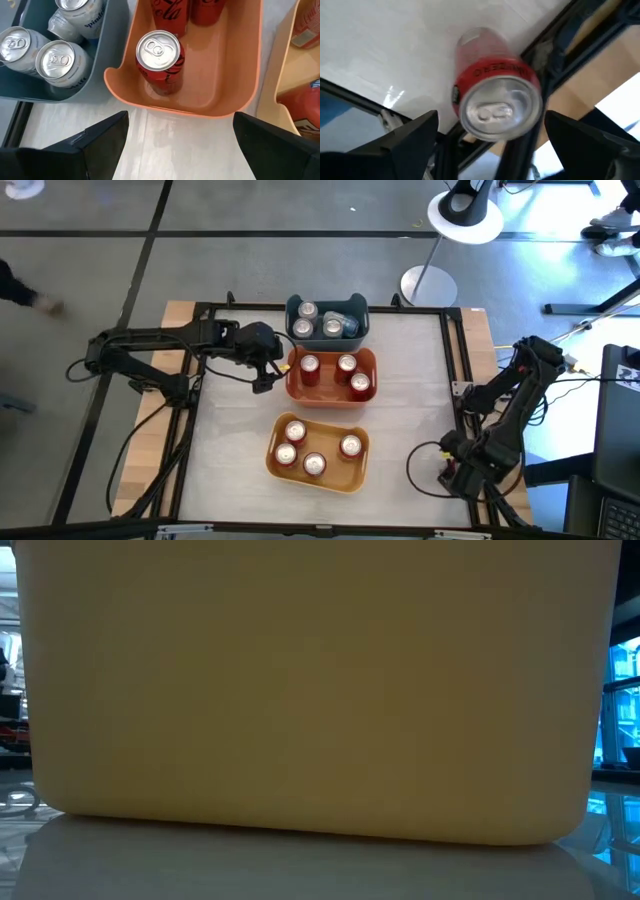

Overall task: Sort soda cans
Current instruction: Put the red soda can into the orange bin

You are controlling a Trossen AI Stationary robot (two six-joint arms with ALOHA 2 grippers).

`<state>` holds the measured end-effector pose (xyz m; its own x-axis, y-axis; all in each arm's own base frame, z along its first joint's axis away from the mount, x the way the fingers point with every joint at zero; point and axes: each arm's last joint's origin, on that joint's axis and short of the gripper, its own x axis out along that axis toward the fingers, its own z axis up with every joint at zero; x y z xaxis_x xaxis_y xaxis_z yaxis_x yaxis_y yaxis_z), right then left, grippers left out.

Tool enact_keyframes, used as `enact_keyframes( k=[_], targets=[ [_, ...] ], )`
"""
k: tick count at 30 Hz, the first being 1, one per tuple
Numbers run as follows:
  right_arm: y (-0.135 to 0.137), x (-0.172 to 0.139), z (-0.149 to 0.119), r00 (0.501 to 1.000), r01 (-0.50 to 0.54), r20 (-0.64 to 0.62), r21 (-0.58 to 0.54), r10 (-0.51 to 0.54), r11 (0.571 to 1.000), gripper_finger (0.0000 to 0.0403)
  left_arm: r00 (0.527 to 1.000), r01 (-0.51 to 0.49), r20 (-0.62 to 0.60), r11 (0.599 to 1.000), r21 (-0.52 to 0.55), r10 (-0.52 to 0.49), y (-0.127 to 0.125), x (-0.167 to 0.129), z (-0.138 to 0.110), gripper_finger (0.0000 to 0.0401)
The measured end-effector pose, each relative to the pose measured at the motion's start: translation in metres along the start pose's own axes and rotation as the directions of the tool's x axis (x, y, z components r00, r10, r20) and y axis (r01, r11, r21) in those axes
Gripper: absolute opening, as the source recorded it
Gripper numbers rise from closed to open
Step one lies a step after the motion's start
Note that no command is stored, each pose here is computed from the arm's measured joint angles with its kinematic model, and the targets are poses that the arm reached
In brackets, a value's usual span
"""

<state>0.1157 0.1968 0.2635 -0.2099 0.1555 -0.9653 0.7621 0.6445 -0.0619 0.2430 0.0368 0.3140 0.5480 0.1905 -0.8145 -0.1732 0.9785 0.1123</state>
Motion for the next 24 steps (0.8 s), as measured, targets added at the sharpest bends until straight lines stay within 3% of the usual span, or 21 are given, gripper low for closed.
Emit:
enact_keyframes(
  k=[12, 24],
  targets=[
    [0.002, 0.046, 0.009, 0.999, -0.051, -0.013, 0.009, 0.051, 0.999, 0.0363, 1.000, 0.000, -0.001, 1.000, 0.000, 0.000, 0.000, 0.000, 0.000, 0.0347],
    [0.001, 0.056, 0.013, 0.998, -0.065, 0.006, 0.025, 0.065, 0.998, 0.0346, 1.000, 0.000, -0.007, 1.000, 0.006, 0.000, 0.000, 0.000, -0.001, 0.0347]
  ],
)
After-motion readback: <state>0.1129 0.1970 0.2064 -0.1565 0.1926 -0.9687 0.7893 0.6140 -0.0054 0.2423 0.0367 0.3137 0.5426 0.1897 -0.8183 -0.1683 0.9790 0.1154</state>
